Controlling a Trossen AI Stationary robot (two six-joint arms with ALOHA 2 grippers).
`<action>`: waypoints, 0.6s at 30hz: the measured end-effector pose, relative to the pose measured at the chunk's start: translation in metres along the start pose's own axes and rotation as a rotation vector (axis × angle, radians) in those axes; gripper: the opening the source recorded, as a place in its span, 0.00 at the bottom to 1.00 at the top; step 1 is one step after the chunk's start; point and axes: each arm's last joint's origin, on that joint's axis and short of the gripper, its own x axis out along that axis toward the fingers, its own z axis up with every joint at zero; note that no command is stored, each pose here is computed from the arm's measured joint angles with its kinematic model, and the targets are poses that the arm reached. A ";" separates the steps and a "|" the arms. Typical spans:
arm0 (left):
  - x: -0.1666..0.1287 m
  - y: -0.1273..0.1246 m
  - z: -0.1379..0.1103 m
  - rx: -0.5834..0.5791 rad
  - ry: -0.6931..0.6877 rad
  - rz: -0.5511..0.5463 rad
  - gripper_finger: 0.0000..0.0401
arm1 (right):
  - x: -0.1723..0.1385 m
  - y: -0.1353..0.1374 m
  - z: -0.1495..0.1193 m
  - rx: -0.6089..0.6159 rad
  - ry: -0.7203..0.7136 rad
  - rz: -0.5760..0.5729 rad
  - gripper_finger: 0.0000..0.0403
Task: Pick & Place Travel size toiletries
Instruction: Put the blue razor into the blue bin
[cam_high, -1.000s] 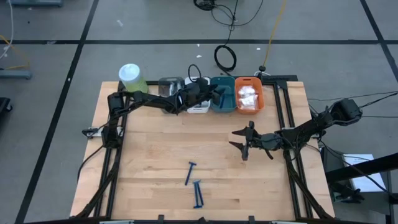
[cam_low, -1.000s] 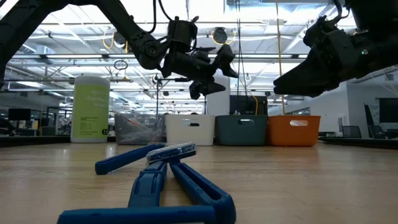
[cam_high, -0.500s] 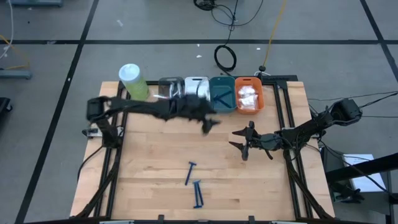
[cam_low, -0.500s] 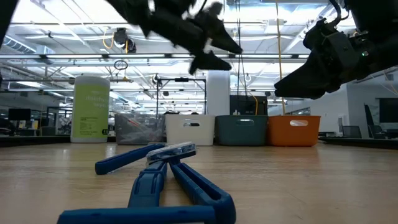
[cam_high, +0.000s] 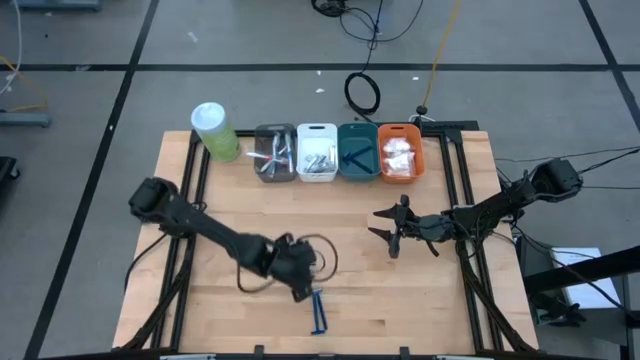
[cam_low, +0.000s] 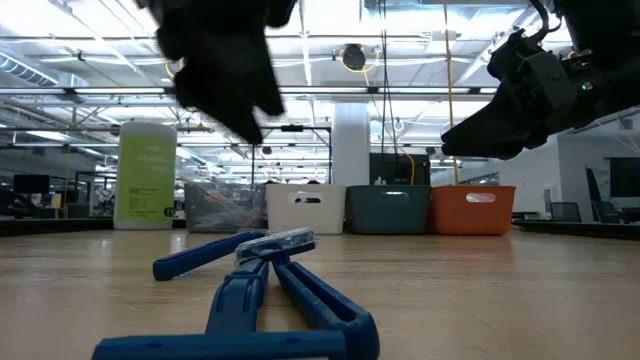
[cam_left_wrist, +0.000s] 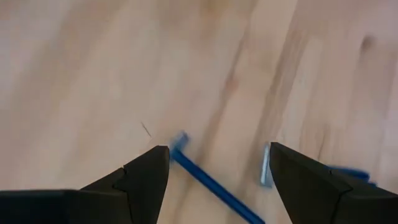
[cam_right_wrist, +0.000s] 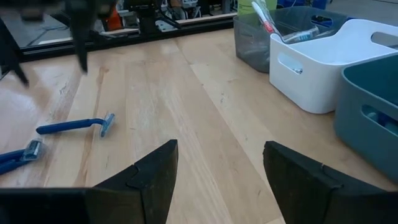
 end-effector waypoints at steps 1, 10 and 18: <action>0.006 -0.004 -0.006 -0.015 0.020 0.004 0.67 | 0.000 0.000 0.000 0.001 -0.001 0.000 0.56; 0.058 0.000 -0.035 -0.208 0.186 0.113 0.67 | 0.000 0.000 0.001 0.011 -0.007 0.002 0.56; 0.063 0.016 -0.043 -0.304 0.319 0.243 0.67 | 0.000 0.000 0.001 0.011 -0.006 0.002 0.56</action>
